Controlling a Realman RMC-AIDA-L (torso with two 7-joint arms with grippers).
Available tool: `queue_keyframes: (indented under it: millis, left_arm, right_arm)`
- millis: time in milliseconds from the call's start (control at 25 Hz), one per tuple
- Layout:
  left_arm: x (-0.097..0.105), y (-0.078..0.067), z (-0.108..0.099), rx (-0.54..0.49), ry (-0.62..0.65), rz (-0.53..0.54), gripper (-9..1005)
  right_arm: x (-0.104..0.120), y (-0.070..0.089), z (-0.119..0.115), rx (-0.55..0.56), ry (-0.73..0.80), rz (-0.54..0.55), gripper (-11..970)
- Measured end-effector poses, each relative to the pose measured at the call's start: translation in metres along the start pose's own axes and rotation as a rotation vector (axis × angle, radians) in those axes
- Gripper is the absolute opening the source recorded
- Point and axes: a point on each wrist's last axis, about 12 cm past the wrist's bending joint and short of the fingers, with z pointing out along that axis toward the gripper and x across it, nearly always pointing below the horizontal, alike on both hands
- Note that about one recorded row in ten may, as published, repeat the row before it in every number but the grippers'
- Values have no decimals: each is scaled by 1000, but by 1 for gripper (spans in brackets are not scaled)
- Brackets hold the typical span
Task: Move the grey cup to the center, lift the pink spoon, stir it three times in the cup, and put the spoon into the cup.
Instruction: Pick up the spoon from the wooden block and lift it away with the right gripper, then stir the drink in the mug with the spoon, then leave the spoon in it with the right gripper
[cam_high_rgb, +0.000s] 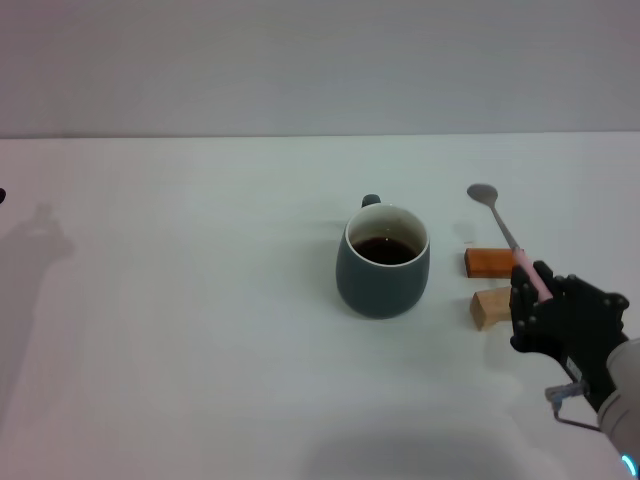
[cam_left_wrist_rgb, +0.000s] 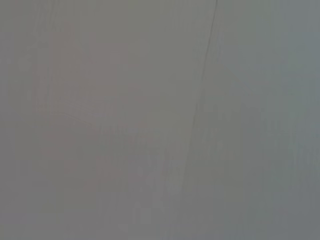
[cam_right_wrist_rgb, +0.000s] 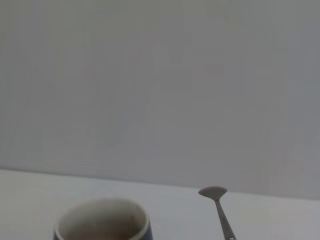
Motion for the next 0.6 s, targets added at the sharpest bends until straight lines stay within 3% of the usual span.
queue_keyframes:
  millis: [280, 600]
  left_arm:
    - [-1, 0, 2, 1, -1, 0, -2]
    - [-2, -1, 4, 5, -5, 2, -2]
  right_arm:
    - [-33, 0, -5, -37, -39, -23, 155]
    - [-50, -4, 3, -97, -37, -57, 155]
